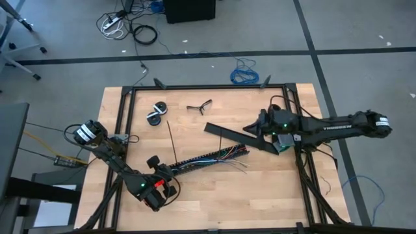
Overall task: Ziptie cables
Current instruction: Put the wrapped cables into the black cable duct
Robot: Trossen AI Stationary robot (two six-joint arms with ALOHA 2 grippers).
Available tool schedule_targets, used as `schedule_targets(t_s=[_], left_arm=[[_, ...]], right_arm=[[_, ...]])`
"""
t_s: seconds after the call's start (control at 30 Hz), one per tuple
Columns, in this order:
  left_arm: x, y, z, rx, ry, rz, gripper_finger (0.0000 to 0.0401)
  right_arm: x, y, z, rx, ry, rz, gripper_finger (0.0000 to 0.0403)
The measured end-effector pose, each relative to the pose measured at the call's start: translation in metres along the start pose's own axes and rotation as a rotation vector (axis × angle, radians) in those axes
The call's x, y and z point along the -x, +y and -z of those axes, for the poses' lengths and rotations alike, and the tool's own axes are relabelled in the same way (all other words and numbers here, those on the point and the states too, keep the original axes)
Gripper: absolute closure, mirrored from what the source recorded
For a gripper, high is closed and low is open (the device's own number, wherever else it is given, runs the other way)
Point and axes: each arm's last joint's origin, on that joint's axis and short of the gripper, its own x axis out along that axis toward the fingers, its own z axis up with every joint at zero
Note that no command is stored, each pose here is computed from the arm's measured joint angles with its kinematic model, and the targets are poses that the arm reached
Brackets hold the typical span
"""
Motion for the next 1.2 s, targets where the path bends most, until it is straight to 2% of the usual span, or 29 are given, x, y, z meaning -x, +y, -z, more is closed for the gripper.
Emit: schedule_targets(t_s=[0.07,0.13,0.3,0.5,0.7,0.8,0.93,1.03,1.2], left_arm=[[0.0,0.0,0.0,0.001,0.0,0.0,0.0401],[0.0,0.0,0.0,0.005,-0.001,0.003,0.0401],[0.0,-0.001,-0.001,0.013,-0.003,0.011,0.0401],[-0.001,-0.001,-0.001,0.014,0.002,0.014,0.0401],[-0.001,-0.001,-0.001,0.012,0.011,0.015,0.0401],[-0.001,-0.002,-0.001,0.012,0.011,0.016,0.0401],[-0.001,-0.002,-0.001,0.013,0.01,0.017,0.0401],[-0.001,-0.002,-0.001,0.014,0.01,0.017,0.0401],[0.0,-0.002,-0.001,0.019,0.01,0.023,0.0401]], right_arm=[[-0.002,0.003,-0.005,0.049,-0.062,-0.096,0.0394],[-0.005,0.007,-0.004,0.143,-0.056,-0.19,0.0392],[-0.024,0.014,0.009,0.302,-0.011,-0.239,0.0356],[-0.06,0.021,0.021,0.306,0.062,-0.236,0.0267],[-0.087,0.048,0.021,0.368,0.116,-0.335,0.0204],[-0.096,0.058,0.027,0.423,0.169,-0.349,0.0195],[-0.105,0.063,0.033,0.478,0.219,-0.311,0.0198],[-0.107,0.064,0.033,0.505,0.223,-0.256,0.0204],[-0.106,0.064,0.029,0.529,0.2,-0.237,0.0215]])
